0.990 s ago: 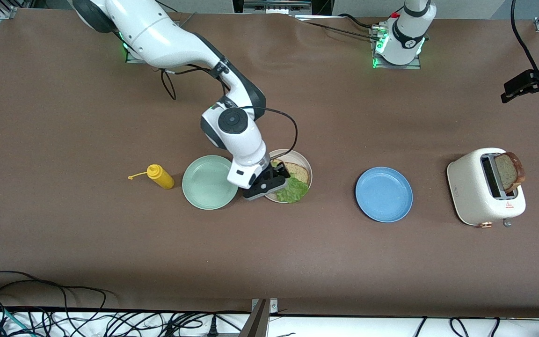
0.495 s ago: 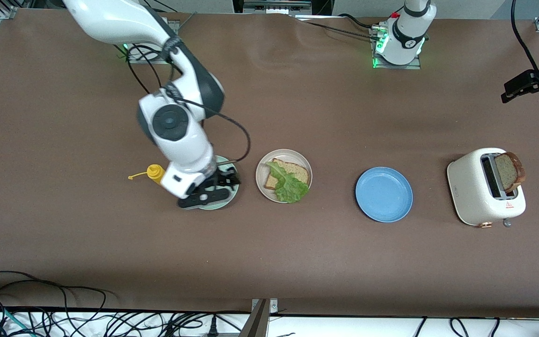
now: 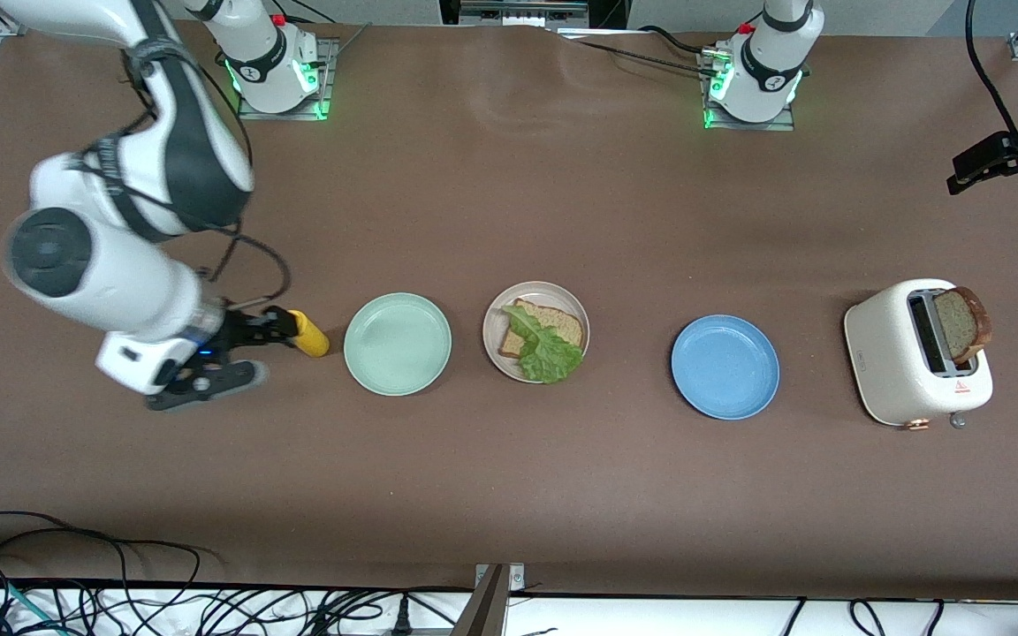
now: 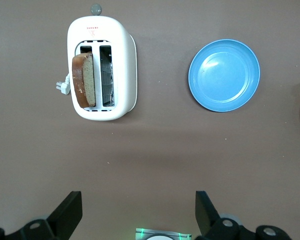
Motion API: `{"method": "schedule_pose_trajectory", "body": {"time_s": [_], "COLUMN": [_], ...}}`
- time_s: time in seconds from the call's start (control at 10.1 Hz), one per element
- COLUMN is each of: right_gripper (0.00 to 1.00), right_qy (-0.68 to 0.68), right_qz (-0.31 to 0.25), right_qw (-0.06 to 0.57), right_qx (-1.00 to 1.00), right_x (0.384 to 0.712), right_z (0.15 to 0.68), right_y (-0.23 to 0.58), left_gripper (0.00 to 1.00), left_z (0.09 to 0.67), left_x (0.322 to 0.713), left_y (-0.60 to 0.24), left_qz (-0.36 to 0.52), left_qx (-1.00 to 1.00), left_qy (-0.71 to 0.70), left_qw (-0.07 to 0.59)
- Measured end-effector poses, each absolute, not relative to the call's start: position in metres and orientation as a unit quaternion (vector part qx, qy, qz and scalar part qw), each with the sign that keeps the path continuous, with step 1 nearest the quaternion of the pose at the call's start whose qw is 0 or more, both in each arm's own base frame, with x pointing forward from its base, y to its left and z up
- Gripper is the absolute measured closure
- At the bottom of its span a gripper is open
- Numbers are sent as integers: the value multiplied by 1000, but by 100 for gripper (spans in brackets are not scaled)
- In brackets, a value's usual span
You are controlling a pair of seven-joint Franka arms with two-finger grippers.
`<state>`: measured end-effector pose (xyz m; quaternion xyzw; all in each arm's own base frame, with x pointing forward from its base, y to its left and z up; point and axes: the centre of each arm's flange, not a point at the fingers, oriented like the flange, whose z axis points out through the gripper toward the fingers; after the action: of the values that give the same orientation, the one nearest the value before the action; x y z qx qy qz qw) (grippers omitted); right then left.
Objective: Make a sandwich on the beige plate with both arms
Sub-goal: 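Withdraw the right gripper from the plate toward the mustard bottle, then position the right gripper around the yellow mustard bottle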
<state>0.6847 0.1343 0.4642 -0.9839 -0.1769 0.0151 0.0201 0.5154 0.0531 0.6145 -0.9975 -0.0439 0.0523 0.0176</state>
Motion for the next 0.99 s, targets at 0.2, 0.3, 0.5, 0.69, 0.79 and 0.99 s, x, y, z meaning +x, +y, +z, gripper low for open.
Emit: {"method": "schedule_pose_trajectory", "body": {"time_s": [0.2, 0.3, 0.5, 0.69, 0.79, 0.99], "right_gripper": [0, 0, 0, 0, 0, 0], "right_qy": [-237, -269, -325, -376, -396, -418], "right_qz": [19, 16, -9, -62, -88, -142], "right_qw": [61, 91, 157, 228, 259, 322], "right_qx": [-969, -959, -932, -896, -877, -838], "right_x": [687, 687, 683, 673, 669, 659], "right_z": [461, 451, 424, 379, 355, 306], "right_y": [69, 35, -24, -68, -83, -104], "left_gripper": [0, 0, 0, 0, 0, 0], "left_z": [615, 615, 615, 615, 615, 614], "left_x": [515, 515, 515, 515, 515, 515], "left_y": [53, 53, 52, 52, 53, 56], "left_qz": [52, 52, 52, 52, 52, 53], "left_qx": [-998, -998, -998, -998, -998, -997], "left_qy": [-44, -44, -43, -43, -43, -47], "left_qw": [18, 18, 18, 18, 18, 17]}}
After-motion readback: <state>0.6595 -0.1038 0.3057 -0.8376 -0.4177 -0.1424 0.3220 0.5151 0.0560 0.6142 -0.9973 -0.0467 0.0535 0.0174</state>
